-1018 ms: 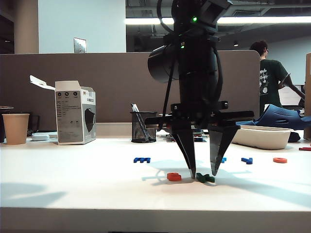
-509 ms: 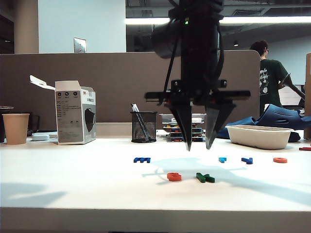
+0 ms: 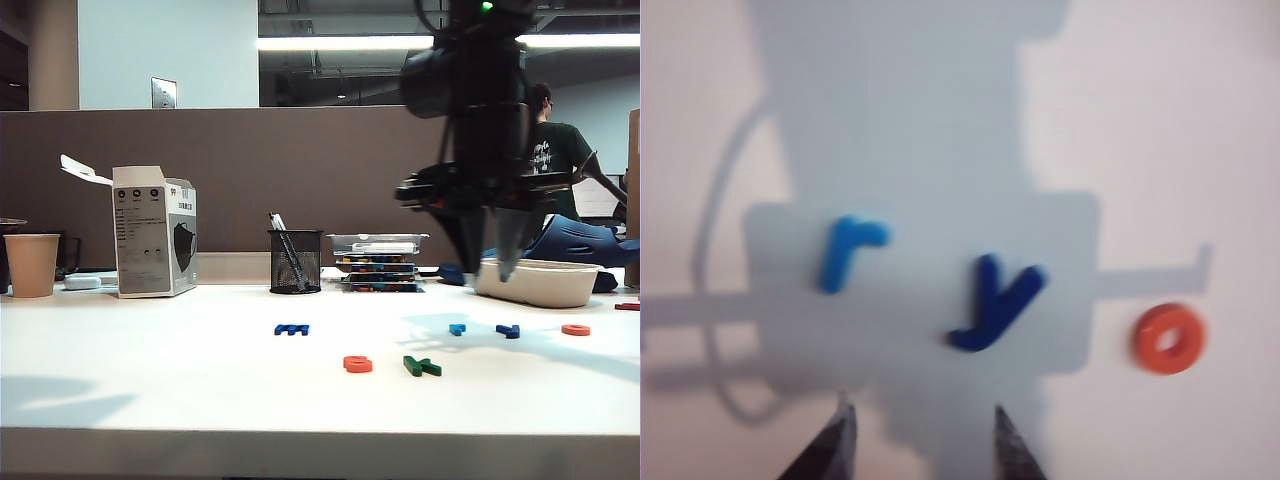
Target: Select the appropriate letters from the row of letter magnets placed on the table to arrange into the word "sky".
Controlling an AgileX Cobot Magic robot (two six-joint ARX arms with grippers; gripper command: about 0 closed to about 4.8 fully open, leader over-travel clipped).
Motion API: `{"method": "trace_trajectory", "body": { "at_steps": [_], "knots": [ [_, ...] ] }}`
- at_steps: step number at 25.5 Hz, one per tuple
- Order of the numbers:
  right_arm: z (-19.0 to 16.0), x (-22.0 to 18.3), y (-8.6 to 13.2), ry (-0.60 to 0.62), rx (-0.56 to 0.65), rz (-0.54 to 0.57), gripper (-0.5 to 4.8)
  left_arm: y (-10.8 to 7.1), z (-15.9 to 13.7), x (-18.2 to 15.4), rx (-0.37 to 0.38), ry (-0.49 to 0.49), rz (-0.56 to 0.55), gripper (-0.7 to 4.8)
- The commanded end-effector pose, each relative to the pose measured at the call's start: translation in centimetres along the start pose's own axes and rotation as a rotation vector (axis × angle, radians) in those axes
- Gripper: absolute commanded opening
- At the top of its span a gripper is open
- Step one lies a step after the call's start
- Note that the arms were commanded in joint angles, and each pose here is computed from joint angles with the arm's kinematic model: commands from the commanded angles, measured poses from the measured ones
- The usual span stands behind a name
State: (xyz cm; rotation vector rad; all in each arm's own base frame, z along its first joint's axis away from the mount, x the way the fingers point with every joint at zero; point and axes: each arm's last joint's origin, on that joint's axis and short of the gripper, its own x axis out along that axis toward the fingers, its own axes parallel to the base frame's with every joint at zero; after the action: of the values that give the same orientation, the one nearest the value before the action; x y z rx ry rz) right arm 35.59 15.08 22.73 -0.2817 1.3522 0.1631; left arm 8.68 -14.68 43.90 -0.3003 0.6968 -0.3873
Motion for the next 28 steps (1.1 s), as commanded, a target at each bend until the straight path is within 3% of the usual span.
{"method": "trace_trajectory", "body": {
  "at_steps": [1, 7, 13, 28],
  "knots": [
    [0.6, 0.2, -1.7, -0.037, -0.034, 0.069, 1.68, 0.0, 0.1, -0.1, -0.001, -0.010, -0.007, -0.04],
    [1.1, 0.7, -3.7, -0.079, -0.085, 0.107, 1.65, 0.0, 0.1, -0.1, -0.001, -0.010, -0.007, -0.04],
    [1.2, 1.5, -3.8, -0.061, -0.179, 0.127, 1.56, 0.0, 0.1, -0.1, -0.001, -0.010, -0.007, -0.04],
    [1.3, 4.2, -3.5, 0.009, -0.205, 0.137, 1.56, 0.0, 0.1, -0.1, -0.001, -0.010, -0.007, -0.04]
  ]
}}
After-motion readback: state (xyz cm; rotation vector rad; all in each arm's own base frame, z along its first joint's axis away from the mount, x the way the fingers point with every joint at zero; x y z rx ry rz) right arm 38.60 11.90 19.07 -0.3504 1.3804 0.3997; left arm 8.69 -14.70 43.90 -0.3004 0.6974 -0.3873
